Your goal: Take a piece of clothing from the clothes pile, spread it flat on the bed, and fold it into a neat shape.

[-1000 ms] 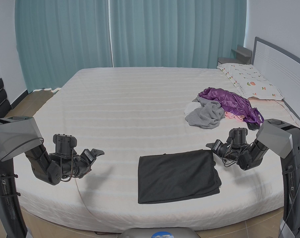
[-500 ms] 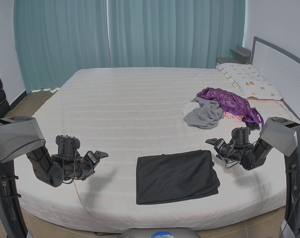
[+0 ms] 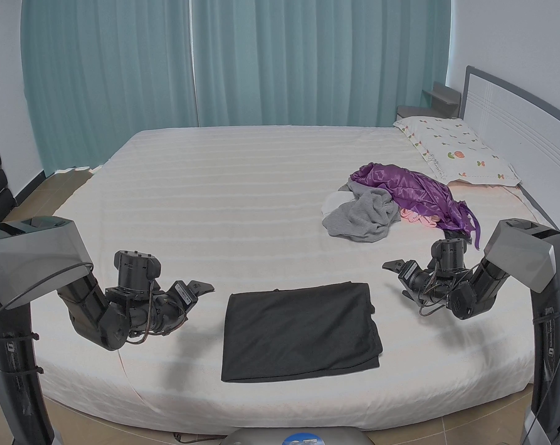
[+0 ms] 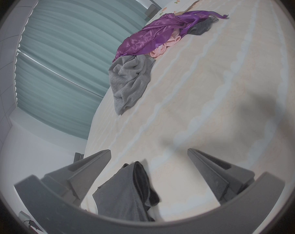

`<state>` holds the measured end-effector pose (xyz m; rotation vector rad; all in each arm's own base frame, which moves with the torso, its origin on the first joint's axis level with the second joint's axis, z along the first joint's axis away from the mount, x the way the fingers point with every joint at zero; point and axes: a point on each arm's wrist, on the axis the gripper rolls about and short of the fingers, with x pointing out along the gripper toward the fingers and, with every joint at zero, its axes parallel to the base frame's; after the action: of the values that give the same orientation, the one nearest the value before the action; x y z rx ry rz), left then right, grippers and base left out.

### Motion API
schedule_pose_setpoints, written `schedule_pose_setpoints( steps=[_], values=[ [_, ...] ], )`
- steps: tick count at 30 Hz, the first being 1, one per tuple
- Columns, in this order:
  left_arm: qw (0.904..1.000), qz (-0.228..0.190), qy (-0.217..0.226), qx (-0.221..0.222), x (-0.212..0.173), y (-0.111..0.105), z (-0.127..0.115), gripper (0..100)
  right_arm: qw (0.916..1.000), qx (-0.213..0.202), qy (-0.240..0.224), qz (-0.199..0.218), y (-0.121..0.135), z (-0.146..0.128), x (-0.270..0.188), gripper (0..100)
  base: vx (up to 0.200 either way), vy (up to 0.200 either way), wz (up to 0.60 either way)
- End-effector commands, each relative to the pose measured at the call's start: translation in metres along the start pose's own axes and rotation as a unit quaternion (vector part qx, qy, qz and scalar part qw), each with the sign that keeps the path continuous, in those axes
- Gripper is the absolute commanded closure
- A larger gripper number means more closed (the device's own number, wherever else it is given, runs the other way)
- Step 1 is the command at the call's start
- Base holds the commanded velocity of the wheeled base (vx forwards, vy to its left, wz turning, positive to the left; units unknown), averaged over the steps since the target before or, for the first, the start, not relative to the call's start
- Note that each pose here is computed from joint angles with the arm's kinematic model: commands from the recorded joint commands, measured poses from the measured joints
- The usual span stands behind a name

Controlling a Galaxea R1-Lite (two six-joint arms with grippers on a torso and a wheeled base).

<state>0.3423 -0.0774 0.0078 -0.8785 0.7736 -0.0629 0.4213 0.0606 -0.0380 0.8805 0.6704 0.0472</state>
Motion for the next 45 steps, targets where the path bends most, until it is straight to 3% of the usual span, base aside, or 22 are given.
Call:
schedule_pose_setpoints(
  steps=[1, 6, 12, 26, 27, 38, 45],
  values=[
    [0.9998, -0.012, -0.001, 0.016, 0.017, -0.009, -0.002, 0, 1.0000, 0.000, 0.002, -0.001, -0.001, -0.002, 0.001, 0, 0.000, 0.000, 0.00],
    [0.9974, -0.013, 0.002, 0.071, 0.046, -0.011, -0.009, 0, 1.0000, -0.004, 0.008, -0.003, -0.001, -0.007, 0.001, 0, 0.000, 0.000, 0.00],
    [0.9902, 0.015, -0.048, 0.130, 0.090, -0.014, -0.019, 0, 0.9999, -0.009, 0.005, 0.003, -0.001, -0.010, 0.002, 0, 0.000, 0.000, 0.00],
    [0.9886, 0.017, -0.059, 0.138, 0.105, -0.021, -0.021, 0, 0.9999, -0.012, 0.008, 0.004, 0.000, -0.013, 0.003, 0, 0.000, 0.000, 0.00],
    [0.9886, 0.017, -0.058, 0.138, 0.105, -0.022, -0.022, 100, 0.9999, -0.014, 0.008, 0.004, -0.001, -0.013, 0.004, 0, 0.000, 0.000, 0.00],
    [0.9883, 0.022, -0.056, 0.140, 0.106, -0.022, -0.025, 100, 0.9996, -0.025, 0.012, 0.007, 0.002, -0.017, 0.007, 0, 0.000, 0.000, 0.00],
    [0.9861, 0.043, -0.083, 0.138, 0.106, -0.020, -0.024, 100, 0.9987, -0.043, 0.016, 0.022, 0.011, -0.026, 0.017, 0, 0.000, 0.000, 0.00]
  ],
)
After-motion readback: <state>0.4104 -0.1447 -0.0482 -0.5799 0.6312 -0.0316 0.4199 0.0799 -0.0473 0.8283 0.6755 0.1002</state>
